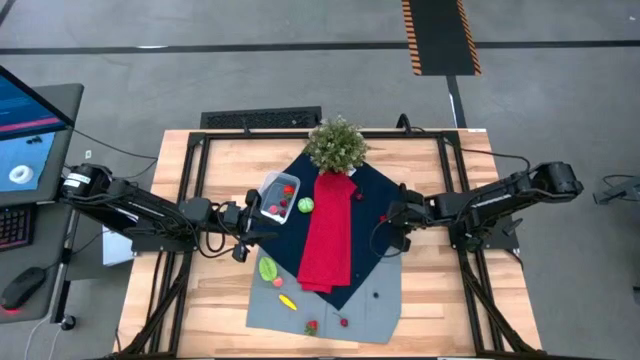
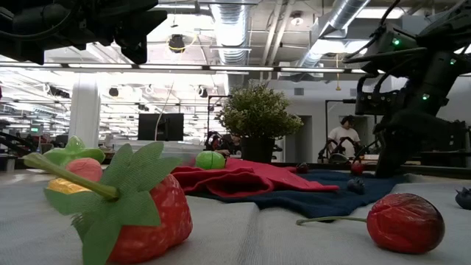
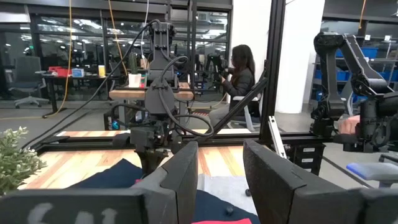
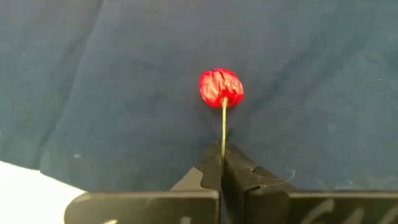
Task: Pick and placing Produce into tupperware
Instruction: Put the top right red cherry into the transparent bin
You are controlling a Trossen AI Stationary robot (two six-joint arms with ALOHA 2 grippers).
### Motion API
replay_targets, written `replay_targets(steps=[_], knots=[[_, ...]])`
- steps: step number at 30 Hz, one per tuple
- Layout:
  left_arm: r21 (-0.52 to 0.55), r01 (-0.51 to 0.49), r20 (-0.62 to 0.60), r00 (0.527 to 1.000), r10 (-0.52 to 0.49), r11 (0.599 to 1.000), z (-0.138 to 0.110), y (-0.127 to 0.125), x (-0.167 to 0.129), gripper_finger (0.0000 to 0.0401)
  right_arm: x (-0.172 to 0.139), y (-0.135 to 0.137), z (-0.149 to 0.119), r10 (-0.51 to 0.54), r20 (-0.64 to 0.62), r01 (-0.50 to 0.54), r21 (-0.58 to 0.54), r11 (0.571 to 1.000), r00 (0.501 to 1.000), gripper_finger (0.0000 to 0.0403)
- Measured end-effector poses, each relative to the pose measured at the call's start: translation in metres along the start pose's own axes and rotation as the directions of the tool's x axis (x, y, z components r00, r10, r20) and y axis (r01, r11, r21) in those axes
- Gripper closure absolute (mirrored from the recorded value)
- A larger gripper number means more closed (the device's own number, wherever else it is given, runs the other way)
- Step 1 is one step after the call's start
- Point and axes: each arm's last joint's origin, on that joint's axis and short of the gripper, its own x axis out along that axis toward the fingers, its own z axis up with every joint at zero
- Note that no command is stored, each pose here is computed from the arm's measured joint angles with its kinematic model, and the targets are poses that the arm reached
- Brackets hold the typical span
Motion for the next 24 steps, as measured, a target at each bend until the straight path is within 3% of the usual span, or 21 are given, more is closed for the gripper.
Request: replay_targets(steps=[13, 20, 24], knots=[[0.0, -0.001, -0.001, 1.0, 0.001, 1.0, -0.0001, 0.0001, 0.0, 0.0284, -0.0054, -0.0007, 0.0016, 0.003, 0.03, -0.003, 0.006, 1.0, 1.0, 0.0385], [0.0, -0.001, -0.001, 1.0, 0.001, 1.0, -0.0001, 0.0001, 0.0, 0.0284, -0.0056, -0.0006, 0.0019, 0.002, 0.032, -0.002, 0.006, 1.0, 1.0, 0.0342], [0.0, -0.001, -0.001, 1.0, 0.001, 1.0, -0.0001, 0.0001, 0.0, 0.0284, -0.0057, -0.0006, 0.002, 0.003, 0.032, -0.003, 0.006, 1.0, 0.999, 0.0338]])
